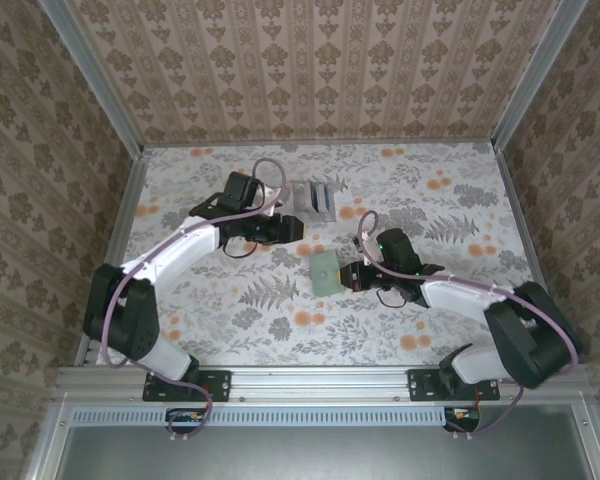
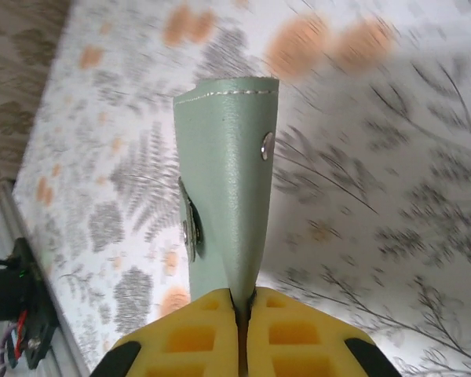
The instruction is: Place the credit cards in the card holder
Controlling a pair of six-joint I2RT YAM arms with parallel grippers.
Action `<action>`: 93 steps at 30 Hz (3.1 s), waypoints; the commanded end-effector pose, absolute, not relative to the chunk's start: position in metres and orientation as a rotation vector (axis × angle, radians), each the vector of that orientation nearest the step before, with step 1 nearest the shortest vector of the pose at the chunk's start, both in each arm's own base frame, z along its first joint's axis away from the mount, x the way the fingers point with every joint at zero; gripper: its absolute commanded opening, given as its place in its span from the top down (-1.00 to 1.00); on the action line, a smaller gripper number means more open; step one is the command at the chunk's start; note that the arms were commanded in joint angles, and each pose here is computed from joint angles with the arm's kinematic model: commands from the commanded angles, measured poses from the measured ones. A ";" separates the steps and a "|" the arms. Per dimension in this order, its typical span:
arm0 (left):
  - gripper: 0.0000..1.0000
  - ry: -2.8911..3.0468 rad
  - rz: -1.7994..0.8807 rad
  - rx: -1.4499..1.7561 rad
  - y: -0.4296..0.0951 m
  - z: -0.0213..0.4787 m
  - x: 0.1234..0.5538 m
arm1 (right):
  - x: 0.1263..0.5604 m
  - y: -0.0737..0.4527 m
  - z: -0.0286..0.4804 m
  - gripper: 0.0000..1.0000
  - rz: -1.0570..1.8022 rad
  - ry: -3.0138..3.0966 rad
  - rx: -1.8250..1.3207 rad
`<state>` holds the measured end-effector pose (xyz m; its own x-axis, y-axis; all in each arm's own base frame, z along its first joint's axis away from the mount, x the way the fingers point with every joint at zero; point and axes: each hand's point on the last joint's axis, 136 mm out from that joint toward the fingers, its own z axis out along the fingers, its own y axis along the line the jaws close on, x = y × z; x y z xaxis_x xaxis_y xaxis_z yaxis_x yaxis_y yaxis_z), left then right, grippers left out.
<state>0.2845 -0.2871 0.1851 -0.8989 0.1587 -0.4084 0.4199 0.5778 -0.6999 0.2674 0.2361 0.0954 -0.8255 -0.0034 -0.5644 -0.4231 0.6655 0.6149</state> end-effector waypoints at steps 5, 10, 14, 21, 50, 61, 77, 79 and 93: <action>-0.09 2.192 -1.322 0.945 -0.284 0.261 0.225 | 0.238 0.261 0.170 0.90 0.978 1.863 -0.914; -0.15 2.157 -1.362 1.110 -0.287 0.256 0.202 | 0.213 0.271 0.187 0.90 1.063 1.793 -1.117; -0.08 2.211 -1.416 1.166 -0.291 0.239 0.188 | 0.211 0.274 0.196 0.91 1.098 1.770 -1.120; 0.38 2.235 -1.479 1.262 -0.300 0.229 0.164 | 0.212 0.278 0.203 0.92 1.127 1.781 -1.129; 1.00 2.061 -1.155 0.704 -0.316 0.259 0.266 | 0.288 0.270 0.199 0.11 1.367 2.427 0.330; 1.00 2.001 -1.276 0.733 -0.340 0.269 0.257 | 0.308 0.271 0.197 0.09 1.401 2.430 0.497; 1.00 2.060 -1.410 0.661 -0.352 0.254 0.264 | 0.325 0.237 0.146 1.00 0.987 2.491 0.379; 1.00 2.077 -1.363 0.632 -0.348 0.247 0.267 | 0.322 0.232 0.138 1.00 0.972 2.503 0.423; 1.00 2.306 -1.234 0.092 -0.297 0.166 0.291 | 0.295 0.216 0.103 1.00 0.972 2.549 0.504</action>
